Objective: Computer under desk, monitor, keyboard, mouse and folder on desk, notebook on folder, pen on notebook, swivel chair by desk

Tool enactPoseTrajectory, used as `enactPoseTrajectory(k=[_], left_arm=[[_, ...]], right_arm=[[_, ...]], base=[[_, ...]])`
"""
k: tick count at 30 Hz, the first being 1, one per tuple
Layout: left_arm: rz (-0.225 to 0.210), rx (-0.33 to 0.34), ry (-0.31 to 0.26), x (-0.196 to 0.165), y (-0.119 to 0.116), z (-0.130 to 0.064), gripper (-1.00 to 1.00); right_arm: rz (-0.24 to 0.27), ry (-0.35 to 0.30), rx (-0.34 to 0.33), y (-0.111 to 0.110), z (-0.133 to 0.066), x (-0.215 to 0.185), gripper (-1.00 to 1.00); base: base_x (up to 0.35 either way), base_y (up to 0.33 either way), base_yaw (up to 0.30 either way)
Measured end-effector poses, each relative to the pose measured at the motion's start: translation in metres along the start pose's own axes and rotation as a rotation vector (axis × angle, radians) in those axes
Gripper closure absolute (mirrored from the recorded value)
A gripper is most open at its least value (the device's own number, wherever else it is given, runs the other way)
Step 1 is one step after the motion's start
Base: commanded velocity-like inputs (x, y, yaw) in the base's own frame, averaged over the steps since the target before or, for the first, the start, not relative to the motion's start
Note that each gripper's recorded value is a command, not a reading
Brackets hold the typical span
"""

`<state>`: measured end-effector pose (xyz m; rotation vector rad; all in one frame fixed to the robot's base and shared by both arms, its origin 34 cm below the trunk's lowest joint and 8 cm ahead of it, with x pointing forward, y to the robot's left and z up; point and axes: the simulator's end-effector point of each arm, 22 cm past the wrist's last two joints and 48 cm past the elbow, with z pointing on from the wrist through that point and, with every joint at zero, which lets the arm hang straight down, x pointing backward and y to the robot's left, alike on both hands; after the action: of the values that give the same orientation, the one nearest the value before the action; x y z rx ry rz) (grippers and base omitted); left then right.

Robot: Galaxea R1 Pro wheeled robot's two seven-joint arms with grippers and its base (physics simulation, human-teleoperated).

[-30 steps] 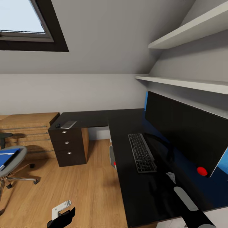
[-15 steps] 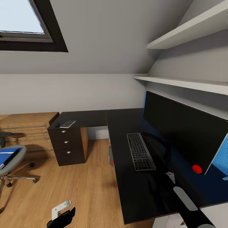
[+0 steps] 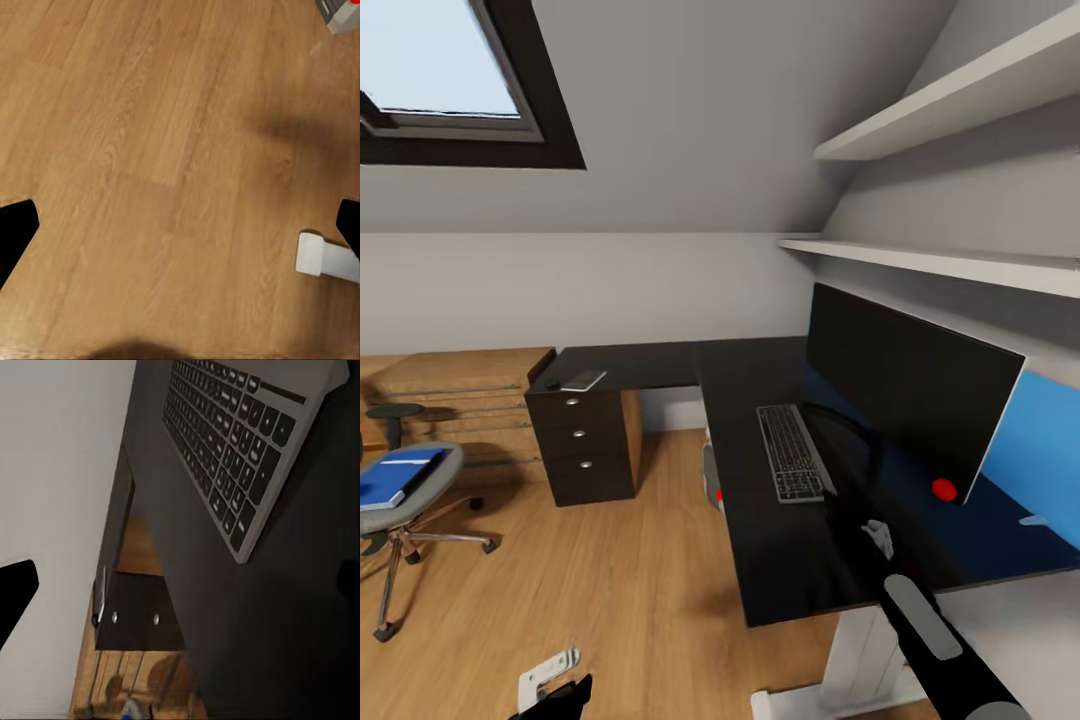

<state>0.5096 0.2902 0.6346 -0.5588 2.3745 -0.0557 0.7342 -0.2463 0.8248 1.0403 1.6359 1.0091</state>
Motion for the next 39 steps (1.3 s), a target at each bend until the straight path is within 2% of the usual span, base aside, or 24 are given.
enactPoseTrajectory(k=[2,10,13,14,16,17,19,20,25,26,28,31,34,37,39], left_arm=[[0.002,-0.005,0.005,0.003,0.002,0.001,-1.00],[0.006,-0.013,0.020,0.009,0.006,0.002,-1.00],[0.006,-0.013,0.020,0.009,0.006,0.002,-1.00],[0.007,-0.013,0.018,0.009,0.006,0.002,-1.00],[0.008,-0.013,0.017,0.009,0.006,0.002,-1.00],[0.008,-0.012,0.017,0.009,0.005,0.002,-1.00],[0.009,-0.012,0.017,0.008,0.005,0.002,-1.00],[0.010,-0.012,0.018,0.009,0.005,0.002,-1.00],[0.007,-0.012,0.021,0.009,0.006,0.002,-1.00],[0.005,-0.012,0.022,0.010,0.006,0.002,-1.00],[0.004,-0.012,0.022,0.010,0.006,0.002,-1.00],[0.006,-0.022,0.038,0.018,0.010,0.004,-1.00],[0.014,-0.041,0.064,0.031,0.018,0.006,-1.00],[0.024,-0.069,0.100,0.050,0.031,0.008,-1.00],[0.032,-0.097,0.137,0.068,0.043,0.009,-1.00]], right_arm=[[-0.030,0.001,-0.010,0.006,0.001,0.005,-1.00],[-0.212,-0.003,-0.067,0.039,0.006,0.046,-1.00],[-0.322,0.003,-0.080,0.051,0.008,0.074,-1.00],[-0.386,0.004,-0.080,0.055,0.008,0.087,-1.00],[-0.453,-0.006,-0.080,0.060,0.009,0.097,-1.00],[-0.518,-0.027,-0.077,0.063,0.008,0.103,-1.00],[-0.582,-0.056,-0.075,0.065,0.006,0.108,-1.00],[-0.639,-0.086,-0.076,0.069,0.003,0.115,-1.00],[-0.771,-0.159,-0.072,0.078,-0.006,0.134,-1.00],[-0.815,-0.185,-0.060,0.079,-0.010,0.138,-1.00],[-0.867,-0.217,-0.030,0.077,-0.015,0.140,-1.00],[-0.918,-0.238,0.011,0.070,-0.022,0.145,-1.00],[-0.949,-0.237,0.025,0.067,-0.026,0.154,-1.00],[-0.989,-0.203,0.042,0.052,-0.037,0.177,-1.00],[-1.025,-0.139,0.078,0.019,-0.050,0.199,-1.00]], base=[[-0.331,0.000,0.000],[-0.332,0.000,0.000],[-0.332,0.000,0.000],[-0.332,0.000,0.000],[-0.332,-0.017,0.000],[-0.332,-0.042,0.000],[-0.332,-0.066,0.000],[-0.332,-0.084,0.000],[-0.332,-0.099,0.000],[-0.332,-0.109,0.000],[-0.331,-0.114,0.000],[-0.312,-0.118,0.000],[-0.265,-0.114,0.000],[-0.165,-0.054,0.000],[-0.082,-0.021,0.000]])
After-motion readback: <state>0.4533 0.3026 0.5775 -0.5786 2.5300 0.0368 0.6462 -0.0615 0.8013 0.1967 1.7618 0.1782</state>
